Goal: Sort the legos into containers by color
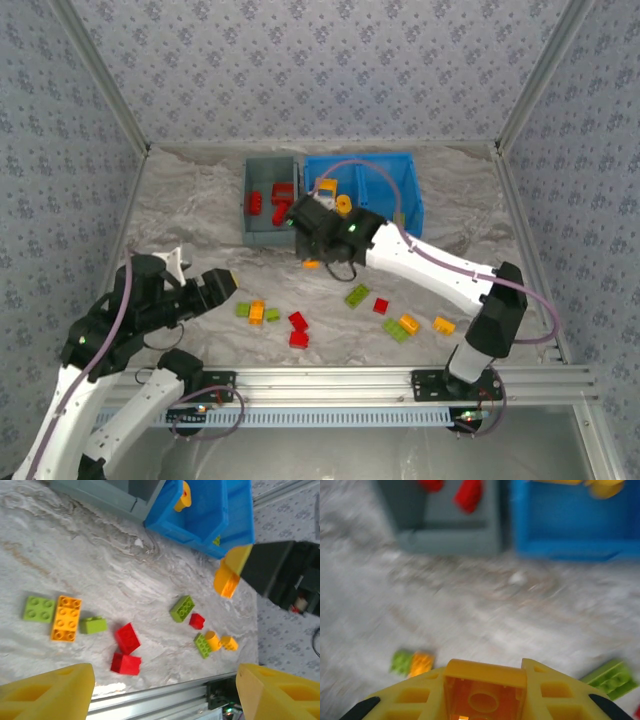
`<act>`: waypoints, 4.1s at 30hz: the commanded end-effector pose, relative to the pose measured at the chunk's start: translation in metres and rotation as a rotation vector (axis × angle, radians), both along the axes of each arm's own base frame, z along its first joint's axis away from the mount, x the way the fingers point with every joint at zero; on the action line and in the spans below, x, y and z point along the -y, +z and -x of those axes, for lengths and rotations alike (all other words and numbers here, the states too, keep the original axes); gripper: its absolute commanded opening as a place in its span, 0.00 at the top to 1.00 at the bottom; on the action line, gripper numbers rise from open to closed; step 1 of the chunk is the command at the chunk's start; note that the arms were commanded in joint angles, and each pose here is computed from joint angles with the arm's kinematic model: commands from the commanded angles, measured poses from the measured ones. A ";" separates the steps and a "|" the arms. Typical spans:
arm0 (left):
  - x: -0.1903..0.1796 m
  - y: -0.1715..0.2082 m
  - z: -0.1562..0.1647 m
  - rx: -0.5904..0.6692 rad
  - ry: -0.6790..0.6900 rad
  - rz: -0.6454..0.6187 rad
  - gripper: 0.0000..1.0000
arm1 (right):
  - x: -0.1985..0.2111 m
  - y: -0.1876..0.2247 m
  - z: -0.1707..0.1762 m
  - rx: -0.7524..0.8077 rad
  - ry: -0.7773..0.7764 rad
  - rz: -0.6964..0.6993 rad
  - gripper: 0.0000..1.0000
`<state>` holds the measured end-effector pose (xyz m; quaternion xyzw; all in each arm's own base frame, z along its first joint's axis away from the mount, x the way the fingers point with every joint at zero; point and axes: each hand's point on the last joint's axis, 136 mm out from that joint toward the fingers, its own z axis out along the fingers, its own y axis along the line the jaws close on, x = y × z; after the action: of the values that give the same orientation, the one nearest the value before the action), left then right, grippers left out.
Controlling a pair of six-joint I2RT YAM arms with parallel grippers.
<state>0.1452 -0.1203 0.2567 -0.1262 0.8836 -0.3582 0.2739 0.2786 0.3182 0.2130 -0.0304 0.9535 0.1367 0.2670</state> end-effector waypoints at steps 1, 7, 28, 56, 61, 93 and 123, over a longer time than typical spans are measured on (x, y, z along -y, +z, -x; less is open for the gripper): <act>0.021 0.014 -0.019 0.049 -0.019 0.103 0.26 | 0.027 -0.018 -0.044 0.038 -0.012 0.072 0.78; 0.044 -0.004 -0.033 0.038 -0.058 0.020 0.27 | 0.034 -0.061 -0.108 -0.040 -0.019 0.047 0.77; 0.085 -0.151 0.031 -0.124 -0.283 -0.459 0.25 | 0.042 -0.080 -0.150 -0.075 -0.010 0.070 0.40; 0.133 -0.218 0.044 -0.213 -0.397 -0.816 0.26 | 0.126 0.014 0.080 0.221 -0.027 -0.040 0.37; 0.135 -0.222 0.041 -0.198 -0.394 -0.819 0.48 | 0.120 0.018 0.089 0.230 0.007 -0.055 0.37; 0.054 -0.062 -0.164 -0.064 -0.087 -0.735 0.57 | 0.007 0.057 0.118 0.584 0.209 -0.162 0.35; 0.062 -0.087 -0.260 -0.151 -0.019 -0.807 0.30 | -0.068 -0.003 0.136 0.426 0.438 -0.083 0.31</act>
<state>0.4128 -0.1727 0.1139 -0.0254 0.9799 0.0498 0.1914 0.1452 0.3794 0.2182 -0.2125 0.8335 0.2410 0.4496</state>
